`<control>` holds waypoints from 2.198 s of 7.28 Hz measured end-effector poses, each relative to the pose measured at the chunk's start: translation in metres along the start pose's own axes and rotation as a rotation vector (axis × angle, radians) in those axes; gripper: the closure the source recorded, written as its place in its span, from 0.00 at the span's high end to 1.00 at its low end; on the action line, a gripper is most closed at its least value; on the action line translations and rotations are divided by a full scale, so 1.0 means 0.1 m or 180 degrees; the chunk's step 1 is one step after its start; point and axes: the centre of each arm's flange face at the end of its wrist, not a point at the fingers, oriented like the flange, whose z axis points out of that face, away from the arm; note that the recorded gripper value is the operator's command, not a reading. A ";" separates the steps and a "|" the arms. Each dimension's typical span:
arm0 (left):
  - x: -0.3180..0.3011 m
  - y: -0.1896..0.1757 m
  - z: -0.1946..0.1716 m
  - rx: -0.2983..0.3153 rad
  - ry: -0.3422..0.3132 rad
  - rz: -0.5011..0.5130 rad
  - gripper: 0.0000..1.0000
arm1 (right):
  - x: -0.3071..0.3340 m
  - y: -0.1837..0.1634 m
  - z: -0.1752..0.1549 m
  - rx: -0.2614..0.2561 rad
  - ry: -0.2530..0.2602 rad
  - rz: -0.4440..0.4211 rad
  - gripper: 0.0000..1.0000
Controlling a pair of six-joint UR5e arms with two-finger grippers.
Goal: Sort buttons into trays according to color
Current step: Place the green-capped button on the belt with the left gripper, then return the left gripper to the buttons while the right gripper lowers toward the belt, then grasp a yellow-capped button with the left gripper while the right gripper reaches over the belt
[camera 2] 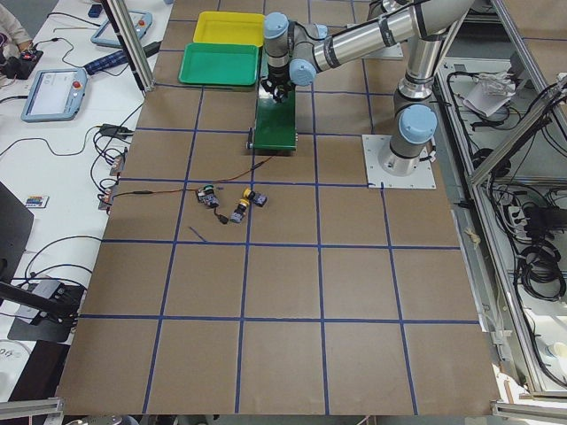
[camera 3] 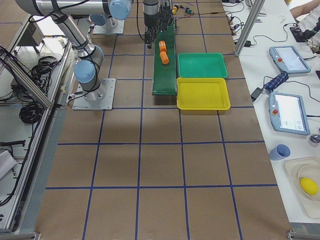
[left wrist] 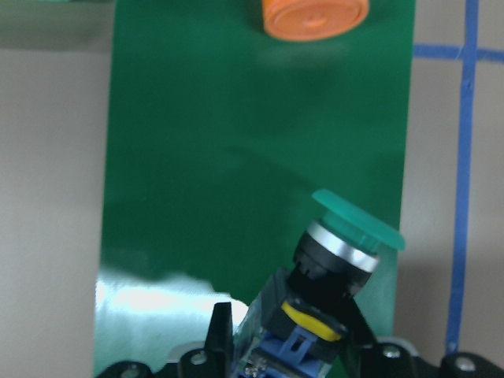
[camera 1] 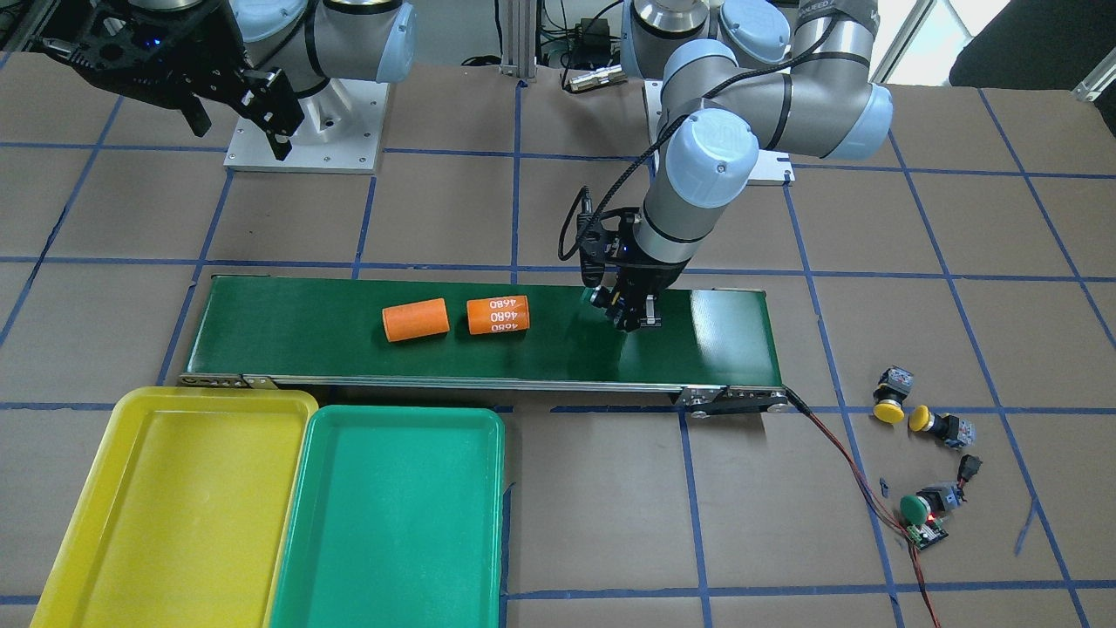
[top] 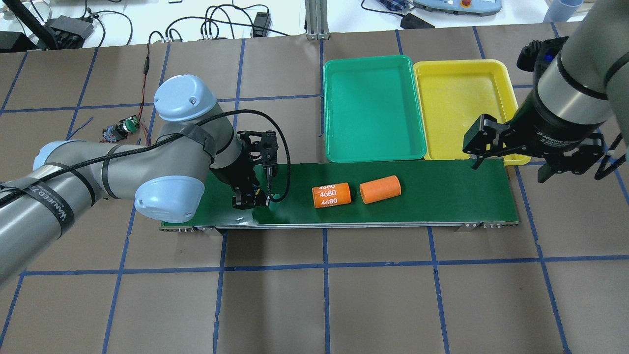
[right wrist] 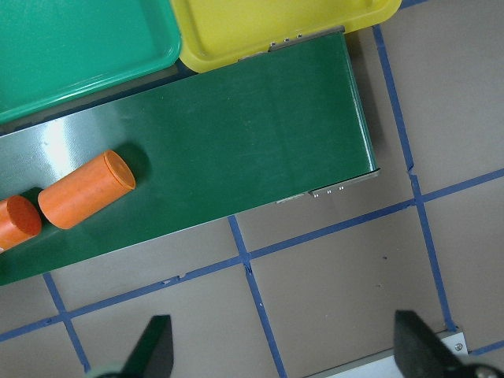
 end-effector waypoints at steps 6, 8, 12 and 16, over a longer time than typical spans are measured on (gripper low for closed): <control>-0.65 1.77 -0.47 0.0155 -0.0306 -0.1805 1.00 | -0.02 0.02 0.05 -0.0032 -0.0015 0.1256 1.00; -0.79 2.65 -0.68 0.0171 -0.0450 -0.2364 1.00 | -0.02 0.03 0.07 -0.0049 -0.0010 0.1562 1.00; -1.16 3.97 -0.60 0.0190 -0.0469 -0.2936 1.00 | -0.07 0.07 0.06 -0.0094 -0.0070 0.1888 1.00; -1.51 4.27 -0.11 0.0197 -0.0288 -0.2994 1.00 | -0.25 0.13 0.17 -0.0458 -0.0390 0.2586 1.00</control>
